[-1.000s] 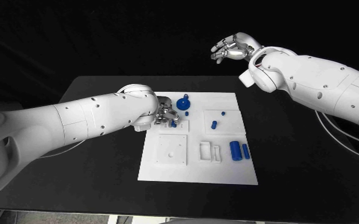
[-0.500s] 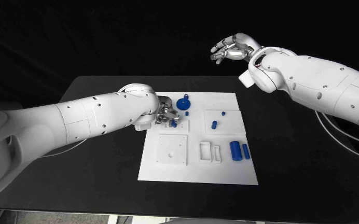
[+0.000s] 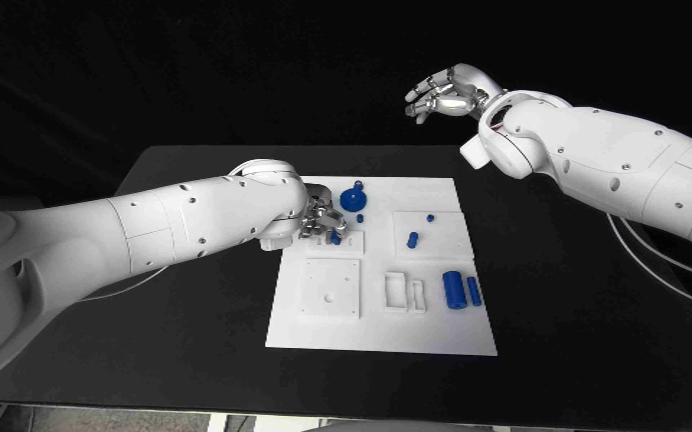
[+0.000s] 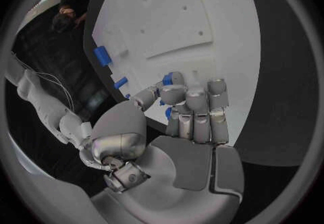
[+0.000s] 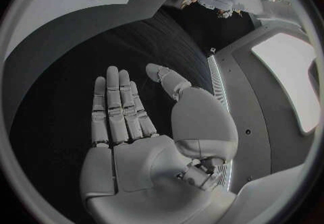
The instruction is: Assemble the parts on the task board
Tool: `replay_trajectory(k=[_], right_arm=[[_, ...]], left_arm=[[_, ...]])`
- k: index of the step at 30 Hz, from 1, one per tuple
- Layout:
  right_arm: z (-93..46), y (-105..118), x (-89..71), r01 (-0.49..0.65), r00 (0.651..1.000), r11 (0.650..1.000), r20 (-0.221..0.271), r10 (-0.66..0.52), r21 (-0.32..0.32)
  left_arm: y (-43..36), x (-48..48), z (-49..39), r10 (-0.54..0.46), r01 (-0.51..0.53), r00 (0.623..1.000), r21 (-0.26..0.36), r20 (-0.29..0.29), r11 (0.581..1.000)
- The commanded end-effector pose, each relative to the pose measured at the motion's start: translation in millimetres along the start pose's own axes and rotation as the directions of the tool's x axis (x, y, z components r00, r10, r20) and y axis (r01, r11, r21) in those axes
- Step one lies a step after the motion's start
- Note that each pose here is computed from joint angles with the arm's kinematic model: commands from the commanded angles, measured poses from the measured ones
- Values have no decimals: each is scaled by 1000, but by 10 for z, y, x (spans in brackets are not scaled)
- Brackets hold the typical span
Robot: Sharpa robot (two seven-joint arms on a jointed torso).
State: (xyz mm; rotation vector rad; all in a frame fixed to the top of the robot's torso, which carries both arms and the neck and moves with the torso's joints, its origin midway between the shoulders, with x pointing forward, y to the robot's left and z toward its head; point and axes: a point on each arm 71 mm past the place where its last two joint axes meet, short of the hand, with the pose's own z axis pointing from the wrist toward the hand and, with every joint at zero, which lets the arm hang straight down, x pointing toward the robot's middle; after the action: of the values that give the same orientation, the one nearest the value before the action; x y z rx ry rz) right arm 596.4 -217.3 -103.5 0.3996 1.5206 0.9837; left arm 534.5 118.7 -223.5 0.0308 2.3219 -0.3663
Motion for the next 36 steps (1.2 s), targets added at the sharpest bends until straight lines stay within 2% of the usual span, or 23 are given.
replay_trajectory(k=[1, 20, 30, 36], right_arm=[[-1, 3, 11, 3, 1000, 1000, -15, -3, -3], [-1, -2, 14, 3, 1000, 1000, -18, -3, -2], [-2, -2, 15, 3, 1000, 1000, -17, -3, -3], [0, -4, 27, 2, 1000, 1000, -19, -2, -2]], left_arm=[[-27, 75, 10, 16, -16, 999, 5, -45, 1000], [18, 66, 8, 22, -22, 998, -5, -51, 1000], [22, 71, 7, 24, -24, 997, -5, -70, 1000], [17, 64, 11, 18, -18, 998, -7, -62, 1000]])
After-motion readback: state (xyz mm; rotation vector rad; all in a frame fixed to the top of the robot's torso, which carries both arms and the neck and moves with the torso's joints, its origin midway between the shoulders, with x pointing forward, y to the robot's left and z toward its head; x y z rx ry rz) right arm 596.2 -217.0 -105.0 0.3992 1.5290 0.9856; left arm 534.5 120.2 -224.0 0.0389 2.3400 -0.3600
